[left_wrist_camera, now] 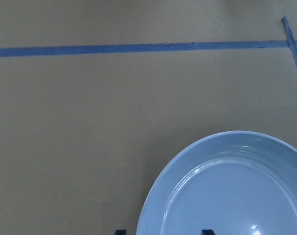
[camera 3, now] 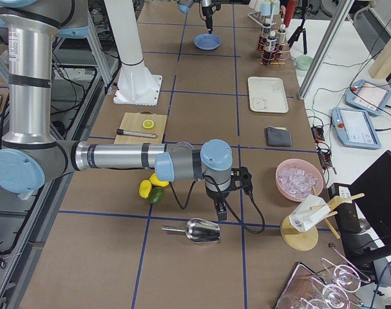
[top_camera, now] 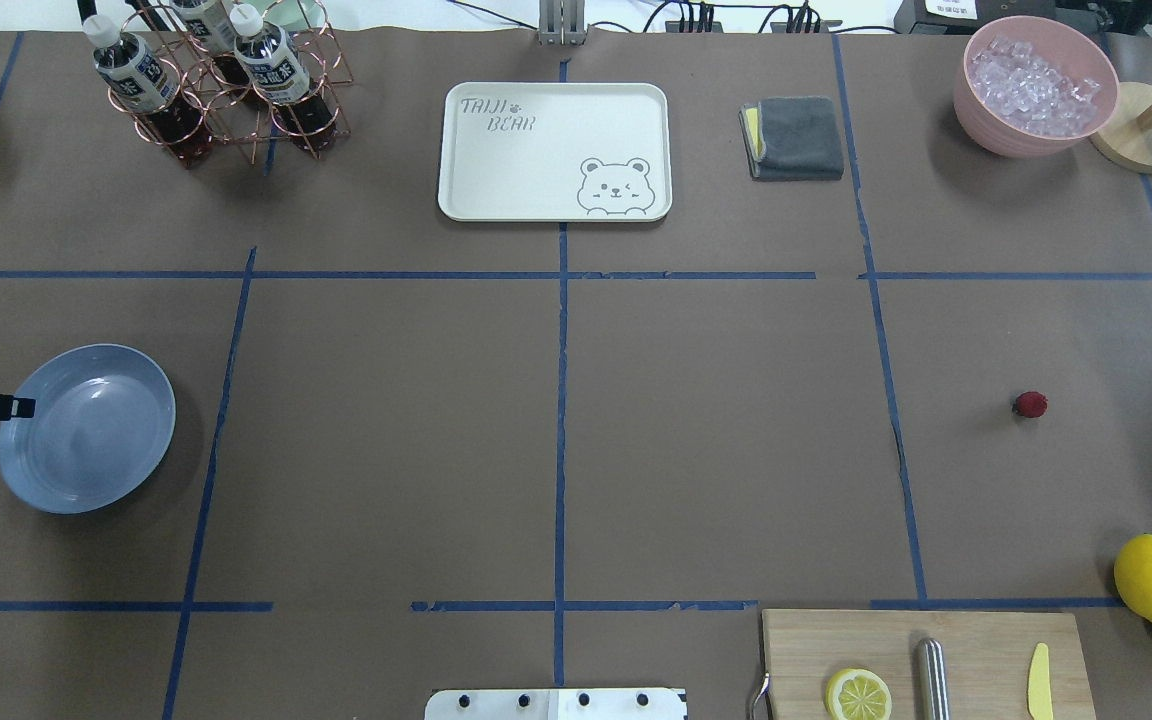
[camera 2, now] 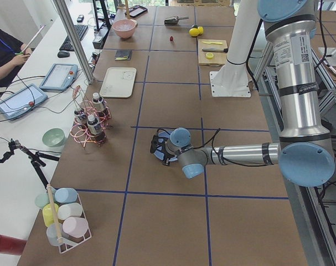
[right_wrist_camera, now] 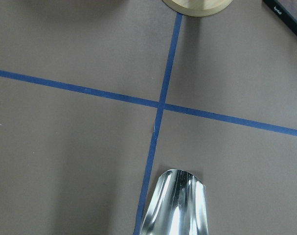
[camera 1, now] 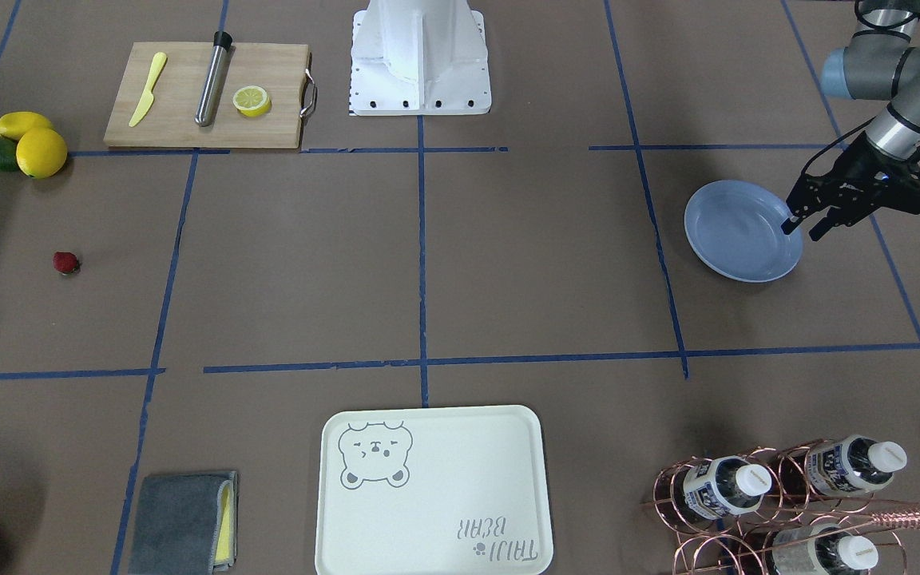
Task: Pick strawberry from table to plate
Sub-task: 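Reach the left gripper to the rim of the light blue plate and grasp it, then slide the light blue plate with the left gripper to the table center, then release the plate and withdraw the left arm away from it, then move the right gripper down over the red strawberry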
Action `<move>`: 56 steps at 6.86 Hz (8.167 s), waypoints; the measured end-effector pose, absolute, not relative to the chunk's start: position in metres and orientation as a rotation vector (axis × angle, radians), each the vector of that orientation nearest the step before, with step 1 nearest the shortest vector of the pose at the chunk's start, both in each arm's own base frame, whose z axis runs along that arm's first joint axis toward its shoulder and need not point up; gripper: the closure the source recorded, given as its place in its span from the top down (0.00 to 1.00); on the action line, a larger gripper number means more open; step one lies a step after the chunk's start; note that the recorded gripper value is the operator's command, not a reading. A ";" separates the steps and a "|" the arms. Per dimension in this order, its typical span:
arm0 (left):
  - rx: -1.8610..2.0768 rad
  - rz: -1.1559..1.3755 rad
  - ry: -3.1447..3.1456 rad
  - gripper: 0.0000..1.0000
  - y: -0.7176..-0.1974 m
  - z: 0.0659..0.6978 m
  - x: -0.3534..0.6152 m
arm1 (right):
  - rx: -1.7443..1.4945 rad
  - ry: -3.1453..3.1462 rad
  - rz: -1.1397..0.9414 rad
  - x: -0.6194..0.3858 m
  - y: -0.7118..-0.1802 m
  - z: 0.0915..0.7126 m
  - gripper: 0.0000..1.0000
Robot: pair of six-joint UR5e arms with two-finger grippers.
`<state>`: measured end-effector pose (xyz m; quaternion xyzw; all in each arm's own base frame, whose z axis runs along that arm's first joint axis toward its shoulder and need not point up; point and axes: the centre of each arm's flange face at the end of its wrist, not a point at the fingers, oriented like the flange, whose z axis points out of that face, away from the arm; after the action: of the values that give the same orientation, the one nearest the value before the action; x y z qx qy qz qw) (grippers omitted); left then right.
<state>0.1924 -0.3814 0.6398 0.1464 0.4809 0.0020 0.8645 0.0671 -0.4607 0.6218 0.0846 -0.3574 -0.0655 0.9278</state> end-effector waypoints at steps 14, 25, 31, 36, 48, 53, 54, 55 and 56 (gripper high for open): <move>0.259 -0.093 1.012 0.00 -0.484 0.314 0.404 | 0.185 -0.732 -0.131 0.067 -0.475 0.614 1.00; 0.226 -0.046 1.019 1.00 -0.398 0.268 0.560 | 0.184 -0.732 -0.103 0.067 -0.482 0.608 1.00; 0.375 0.198 0.828 1.00 -0.516 0.291 0.369 | 0.272 -0.737 -0.205 0.036 -0.500 0.553 1.00; 0.221 0.220 0.654 1.00 -0.578 0.516 0.003 | 0.359 -0.759 -0.344 -0.023 -0.508 0.481 1.00; 0.093 0.181 0.799 1.00 -0.489 0.630 -0.051 | 0.261 -0.825 -0.191 -0.126 -0.465 0.453 1.00; 0.105 0.185 0.799 1.00 -0.490 0.625 -0.051 | 0.294 -0.741 -0.183 -0.205 -0.423 0.537 1.00; 0.106 0.186 0.799 1.00 -0.490 0.624 -0.051 | 0.299 -0.749 -0.184 -0.213 -0.421 0.552 0.99; 0.107 0.187 0.799 1.00 -0.491 0.624 -0.051 | 0.302 -0.763 -0.179 -0.221 -0.418 0.560 0.99; 0.108 0.187 0.799 1.00 -0.491 0.623 -0.051 | 0.303 -0.769 -0.181 -0.228 -0.415 0.565 0.98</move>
<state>-0.0507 -0.4909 0.6234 0.0524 0.3882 0.0908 0.9156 -0.2284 -0.4147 0.5646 0.1471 -0.3732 -0.0876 0.9118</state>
